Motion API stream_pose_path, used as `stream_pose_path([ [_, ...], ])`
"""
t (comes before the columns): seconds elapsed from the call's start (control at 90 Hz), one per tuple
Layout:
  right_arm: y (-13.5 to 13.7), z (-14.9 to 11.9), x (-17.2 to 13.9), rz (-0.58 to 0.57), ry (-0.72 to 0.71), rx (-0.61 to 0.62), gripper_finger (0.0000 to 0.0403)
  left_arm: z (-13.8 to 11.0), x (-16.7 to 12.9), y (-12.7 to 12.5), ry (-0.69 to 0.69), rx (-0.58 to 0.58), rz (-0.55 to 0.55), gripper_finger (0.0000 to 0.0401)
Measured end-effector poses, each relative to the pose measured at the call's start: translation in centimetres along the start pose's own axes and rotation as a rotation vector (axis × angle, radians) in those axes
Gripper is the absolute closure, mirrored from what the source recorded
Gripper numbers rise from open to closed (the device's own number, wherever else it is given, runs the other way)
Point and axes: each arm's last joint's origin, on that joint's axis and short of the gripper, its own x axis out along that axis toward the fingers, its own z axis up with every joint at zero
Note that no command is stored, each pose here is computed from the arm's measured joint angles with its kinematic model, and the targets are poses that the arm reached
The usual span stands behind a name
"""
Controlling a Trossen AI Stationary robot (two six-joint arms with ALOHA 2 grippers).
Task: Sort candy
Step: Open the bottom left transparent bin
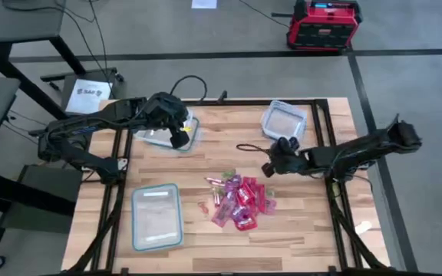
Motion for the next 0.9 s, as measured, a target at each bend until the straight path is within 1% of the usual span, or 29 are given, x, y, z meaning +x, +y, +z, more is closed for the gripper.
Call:
stream_pose_path([
  [0.122,0.2,0.4,0.3,0.011,-0.03,-0.022,0.0403,-0.1,0.0,-0.2,0.012,-0.018,-0.084,0.0401],
  [0.222,0.1,0.2,1.0,0.015,0.009,-0.028,0.0403,-0.5,0.0,-0.4,0.051,-0.041,-0.132,0.0394],
  [0.367,0.2,-0.2,2.1,0.065,0.072,-0.025,0.0403,-1.9,0.4,-0.8,0.162,-0.106,-0.186,0.0355],
  [0.444,0.6,-0.4,2.7,0.101,0.085,-0.017,0.0403,-3.2,1.0,-1.5,0.266,-0.149,-0.242,0.0327],
  [0.567,1.1,-0.6,3.3,0.14,0.09,-0.027,0.0403,-5.2,2.0,-3.1,0.387,-0.228,-0.356,0.0289],
  [0.667,1.4,-0.8,3.6,0.147,0.085,-0.063,0.0403,-6.7,2.1,-4.7,0.504,-0.294,-0.423,0.0271],
  [0.744,1.4,-0.8,3.7,0.15,0.084,-0.079,0.0403,-7.6,1.6,-6.3,0.581,-0.325,-0.442,0.0266],
  [0.9,1.3,-0.6,3.8,0.149,0.076,-0.075,0.0398,-9.3,0.3,-9.6,0.674,-0.385,-0.444,0.0269],
])
